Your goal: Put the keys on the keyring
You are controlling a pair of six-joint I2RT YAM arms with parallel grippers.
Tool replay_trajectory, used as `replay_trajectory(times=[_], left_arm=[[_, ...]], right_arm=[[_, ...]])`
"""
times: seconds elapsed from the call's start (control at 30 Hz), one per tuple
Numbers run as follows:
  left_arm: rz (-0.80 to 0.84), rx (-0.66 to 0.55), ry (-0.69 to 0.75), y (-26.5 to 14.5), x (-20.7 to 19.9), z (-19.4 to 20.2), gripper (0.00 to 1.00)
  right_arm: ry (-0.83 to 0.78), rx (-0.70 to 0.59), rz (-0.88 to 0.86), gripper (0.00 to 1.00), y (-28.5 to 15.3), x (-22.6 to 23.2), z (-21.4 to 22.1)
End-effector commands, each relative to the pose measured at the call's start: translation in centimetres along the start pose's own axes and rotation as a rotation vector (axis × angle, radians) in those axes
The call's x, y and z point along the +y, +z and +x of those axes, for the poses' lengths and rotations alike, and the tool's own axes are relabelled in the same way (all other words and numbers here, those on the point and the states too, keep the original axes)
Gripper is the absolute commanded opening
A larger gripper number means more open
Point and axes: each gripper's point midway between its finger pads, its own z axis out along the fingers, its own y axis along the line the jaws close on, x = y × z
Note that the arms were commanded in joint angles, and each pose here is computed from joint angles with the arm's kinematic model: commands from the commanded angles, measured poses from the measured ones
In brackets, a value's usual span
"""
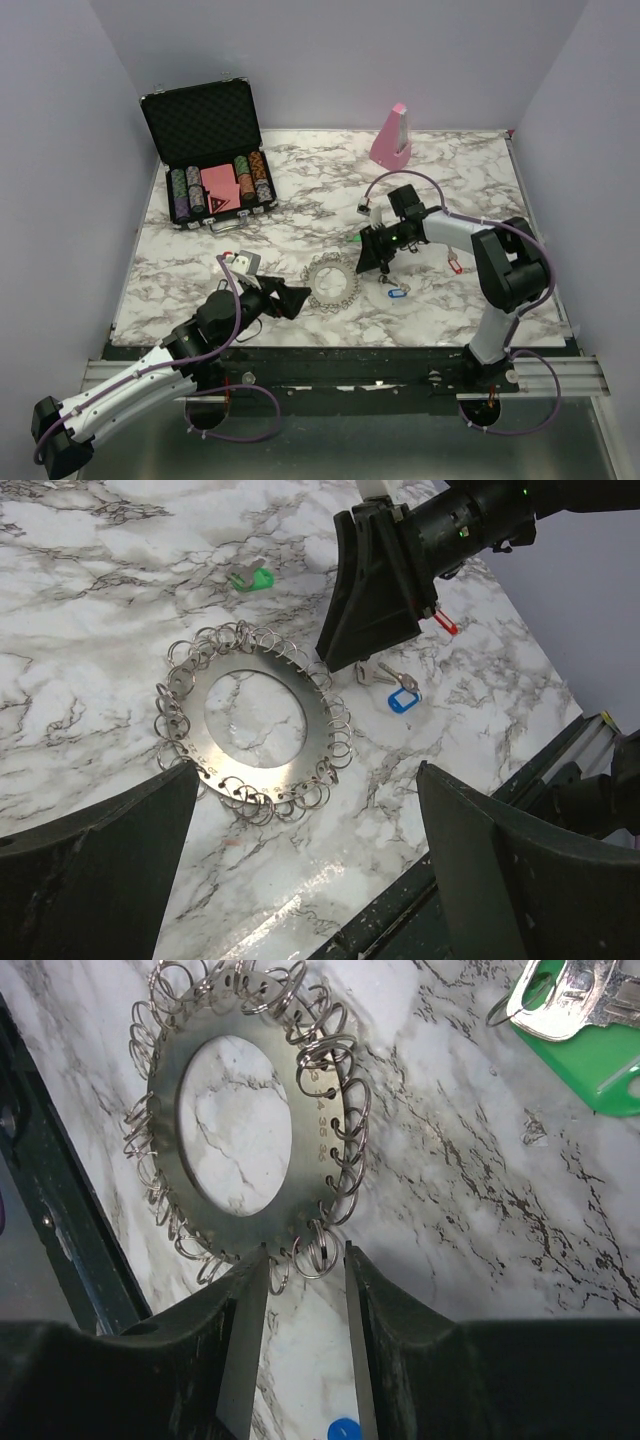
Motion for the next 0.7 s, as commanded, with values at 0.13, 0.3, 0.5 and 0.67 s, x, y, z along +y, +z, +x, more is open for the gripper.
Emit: replay_trajectory(times=[0.13, 0.3, 0.5, 0.67], left_arm=[[0.023, 0.000, -0.017, -0.03, -0.21, 0.27, 0.99], [0.022, 0.001, -0.017, -0.05, -0.18, 0.30, 0.99], [0.024, -0.002, -0.017, -0.09, -0.24, 0.20, 0.99], [0.020, -0.002, -0.017, -0.12, -0.19, 0.17, 0.99]], right_arm=[[0.023, 0.031, 0.012, 0.38, 0.73, -1.09, 0.31], [0.024, 0.039, 0.003, 0.29, 0.78, -1.01, 0.45], [0.025, 0.043, -0.010, 0.21, 0.71, -0.83, 0.46], [0.021, 0.050, -0.015, 0.23, 0.67, -0.67, 0.54]])
